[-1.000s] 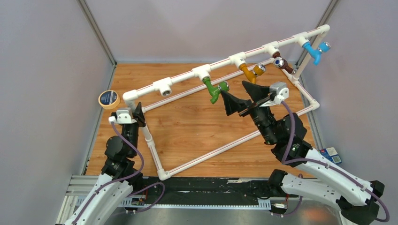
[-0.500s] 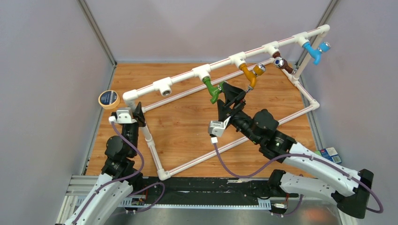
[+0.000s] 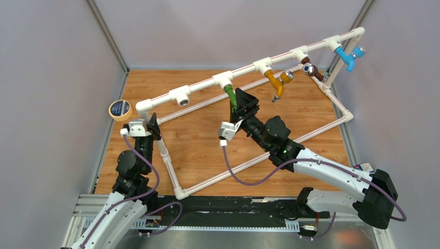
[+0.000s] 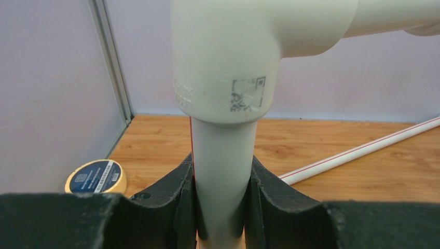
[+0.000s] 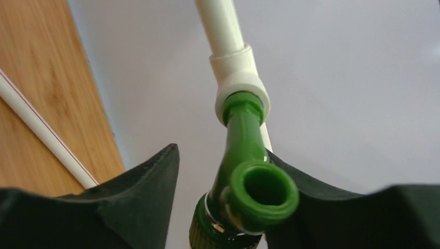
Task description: Install the water faucets
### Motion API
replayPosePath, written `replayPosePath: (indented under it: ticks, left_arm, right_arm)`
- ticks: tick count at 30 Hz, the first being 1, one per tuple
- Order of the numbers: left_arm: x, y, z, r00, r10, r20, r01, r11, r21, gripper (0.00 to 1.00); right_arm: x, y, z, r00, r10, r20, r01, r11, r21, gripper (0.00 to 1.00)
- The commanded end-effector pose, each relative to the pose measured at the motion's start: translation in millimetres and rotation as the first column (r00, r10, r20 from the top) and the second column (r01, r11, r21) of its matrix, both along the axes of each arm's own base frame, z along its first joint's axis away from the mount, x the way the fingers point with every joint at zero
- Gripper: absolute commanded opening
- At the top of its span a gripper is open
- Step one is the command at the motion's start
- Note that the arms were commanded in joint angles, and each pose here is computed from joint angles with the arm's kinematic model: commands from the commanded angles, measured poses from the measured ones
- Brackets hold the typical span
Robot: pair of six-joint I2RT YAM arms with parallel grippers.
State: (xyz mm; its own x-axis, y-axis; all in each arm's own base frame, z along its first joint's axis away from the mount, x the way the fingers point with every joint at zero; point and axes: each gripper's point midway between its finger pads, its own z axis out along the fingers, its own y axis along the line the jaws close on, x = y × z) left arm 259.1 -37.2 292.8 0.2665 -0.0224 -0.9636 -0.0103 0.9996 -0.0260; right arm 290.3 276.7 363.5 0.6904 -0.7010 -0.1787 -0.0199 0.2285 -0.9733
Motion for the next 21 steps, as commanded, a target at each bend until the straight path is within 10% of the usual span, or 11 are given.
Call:
replayPosePath:
  ticks: [1,7,9,12,15,21]
  left_arm:
    - [4.2,-1.5,-11.6,0.998,0.002,-0.057,0.0,1.0,0.028,0.0]
    - [3.8,-1.4,-11.2,0.998,0.001,-0.055,0.0,1.0,0.025,0.0]
    - [3.6,-1.7,-10.8,0.999,-0.001,-0.054,0.003,1.0,0.021,0.0]
    - [3.6,-2.9,-10.7,0.999,-0.008,-0.053,0.009,1.0,0.019,0.0]
    - [3.3,-2.4,-10.0,0.999,-0.007,-0.052,0.008,1.0,0.018,0.0]
    - [2.9,-1.7,-10.5,0.999,-0.003,-0.052,0.004,1.0,0.019,0.0]
  right_arm:
    - [-14.9,10.1,43.6,0.955,0.241,-0.174,-0.114,0.837,0.536,0.49]
    - [-35.8,5.3,86.6,0.715,0.683,-0.151,0.061,0.155,0.986,0.24]
    - [-29.9,-8.1,89.0,0.613,0.79,-0.033,0.303,-0.196,0.933,0.13]
    - [-11.7,-31.2,69.2,0.579,0.797,0.174,0.584,-0.553,0.594,0.09]
    - [2.2,-28.4,52.5,0.578,0.778,0.244,0.705,-0.627,0.331,0.1]
    - [-1.8,-34.6,65.1,0.593,0.779,0.206,0.673,-0.619,0.405,0.52]
